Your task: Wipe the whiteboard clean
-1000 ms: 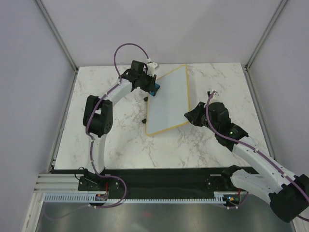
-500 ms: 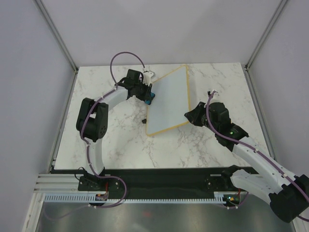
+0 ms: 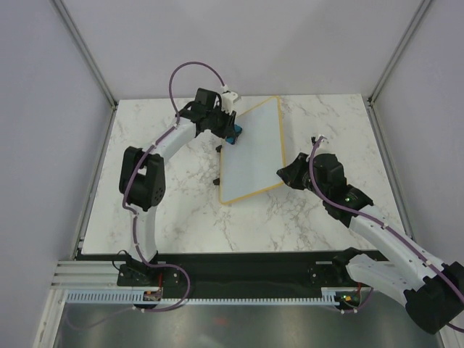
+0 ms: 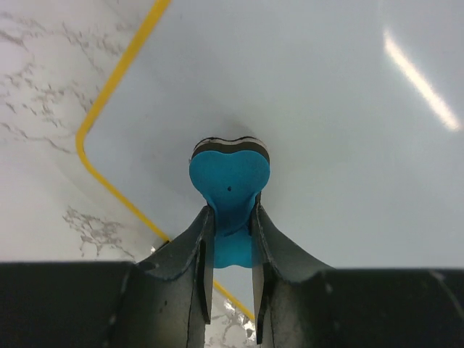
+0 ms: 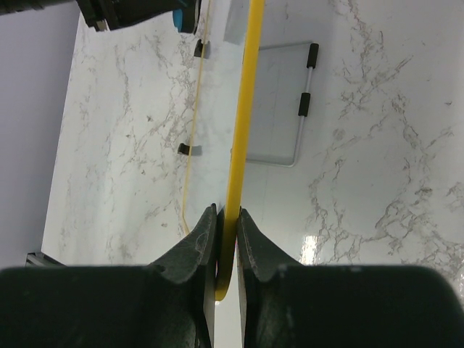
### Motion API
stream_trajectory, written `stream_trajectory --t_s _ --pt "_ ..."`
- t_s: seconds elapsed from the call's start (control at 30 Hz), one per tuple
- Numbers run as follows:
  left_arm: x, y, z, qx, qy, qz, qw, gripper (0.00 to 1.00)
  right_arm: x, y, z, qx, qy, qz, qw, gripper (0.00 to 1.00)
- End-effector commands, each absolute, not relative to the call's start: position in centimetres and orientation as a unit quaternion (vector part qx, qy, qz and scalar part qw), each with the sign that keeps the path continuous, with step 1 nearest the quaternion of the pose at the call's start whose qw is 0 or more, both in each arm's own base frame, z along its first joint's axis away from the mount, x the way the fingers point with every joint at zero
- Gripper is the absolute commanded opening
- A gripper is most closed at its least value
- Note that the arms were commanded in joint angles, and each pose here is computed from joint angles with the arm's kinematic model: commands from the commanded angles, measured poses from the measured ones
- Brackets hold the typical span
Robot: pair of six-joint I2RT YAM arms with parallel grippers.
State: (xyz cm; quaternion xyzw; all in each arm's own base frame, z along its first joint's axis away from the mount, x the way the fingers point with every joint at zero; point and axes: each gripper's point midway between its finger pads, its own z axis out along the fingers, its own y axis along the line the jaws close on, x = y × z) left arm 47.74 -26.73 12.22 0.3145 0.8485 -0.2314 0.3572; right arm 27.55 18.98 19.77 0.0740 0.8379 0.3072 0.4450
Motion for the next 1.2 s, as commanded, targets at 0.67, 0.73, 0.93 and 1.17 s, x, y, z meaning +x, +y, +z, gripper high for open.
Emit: stream_trajectory --t_s 0.67,0.73,0.93,1.17 --pt "35.7 -27.7 10.7 0.381 0.825 -0.322 0.265 0.02 27.5 19.6 21.1 0.038 0.826 0.317 0.464 0.0" --pt "33.6 -26.7 9.0 0.377 0.835 -0.322 0.239 0.02 27.5 19.6 21.1 0.038 0.826 0.316 0.465 0.0" --pt "30.2 -25.1 9.1 0.375 0.838 -0.321 0.231 0.02 27.6 19.6 20.8 0.038 0.828 0.312 0.463 0.0" --pt "26.4 -22.2 10.6 0.408 0.823 -0.303 0.253 0.02 27.9 19.3 20.5 0.045 0.83 0.303 0.466 0.0"
